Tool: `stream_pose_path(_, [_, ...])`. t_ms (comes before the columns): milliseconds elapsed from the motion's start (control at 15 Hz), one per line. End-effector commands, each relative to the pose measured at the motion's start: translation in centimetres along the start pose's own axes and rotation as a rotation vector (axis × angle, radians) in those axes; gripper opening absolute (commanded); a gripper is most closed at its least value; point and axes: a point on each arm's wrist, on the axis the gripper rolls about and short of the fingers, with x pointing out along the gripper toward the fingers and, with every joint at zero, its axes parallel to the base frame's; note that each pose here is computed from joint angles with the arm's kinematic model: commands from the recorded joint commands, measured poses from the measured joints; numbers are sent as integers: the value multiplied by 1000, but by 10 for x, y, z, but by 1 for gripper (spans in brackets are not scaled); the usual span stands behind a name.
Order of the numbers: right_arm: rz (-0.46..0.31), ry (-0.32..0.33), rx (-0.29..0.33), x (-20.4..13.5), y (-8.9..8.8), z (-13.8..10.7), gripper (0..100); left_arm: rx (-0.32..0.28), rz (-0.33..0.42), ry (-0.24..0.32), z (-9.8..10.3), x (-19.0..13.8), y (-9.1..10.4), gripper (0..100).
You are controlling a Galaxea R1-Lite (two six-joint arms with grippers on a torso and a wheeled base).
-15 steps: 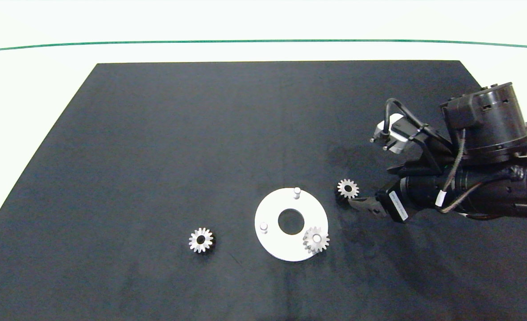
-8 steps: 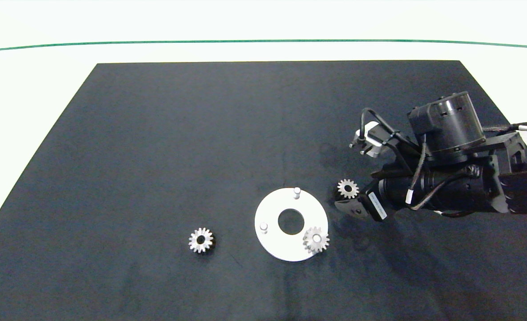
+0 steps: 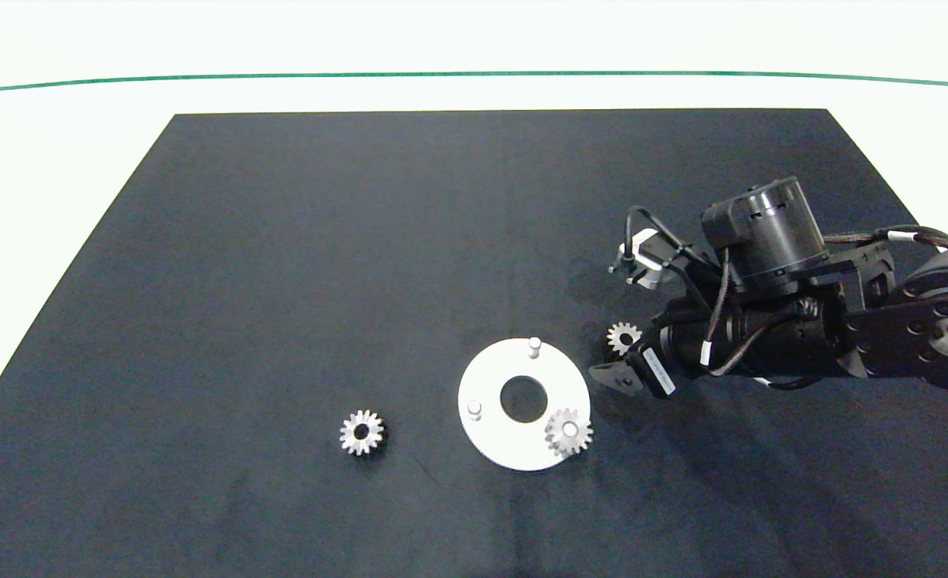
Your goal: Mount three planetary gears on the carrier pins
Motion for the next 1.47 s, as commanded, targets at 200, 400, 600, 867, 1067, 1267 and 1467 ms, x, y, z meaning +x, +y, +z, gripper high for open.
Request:
stream_pose_path(200, [4, 2, -1, 5, 0, 2, 94, 1, -2, 2, 0, 0, 0, 100])
stream_pose_path(400, [3, 8, 1, 7, -1, 2, 88, 1, -3, 1, 0, 0, 0, 100])
stream_pose_path(600, [0, 1, 3, 7, -2, 3, 82, 1, -1, -2, -1, -1, 0, 100])
stream_pose_path(867, [2, 4, 2, 13, -1, 6, 75, 5, -15, -13, -3, -3, 0, 100])
stream_pose_path(1067, [3, 8, 1, 16, -1, 6, 69, 4, -15, -10, -3, -2, 0, 100])
stream_pose_path(1267, [4, 13, 1, 18, -1, 5, 63, 5, -14, -16, -2, -3, 0, 100])
stream_pose_path(1467, [4, 14, 1, 18, 0, 5, 57, 5, -14, -16, -2, -3, 0, 100])
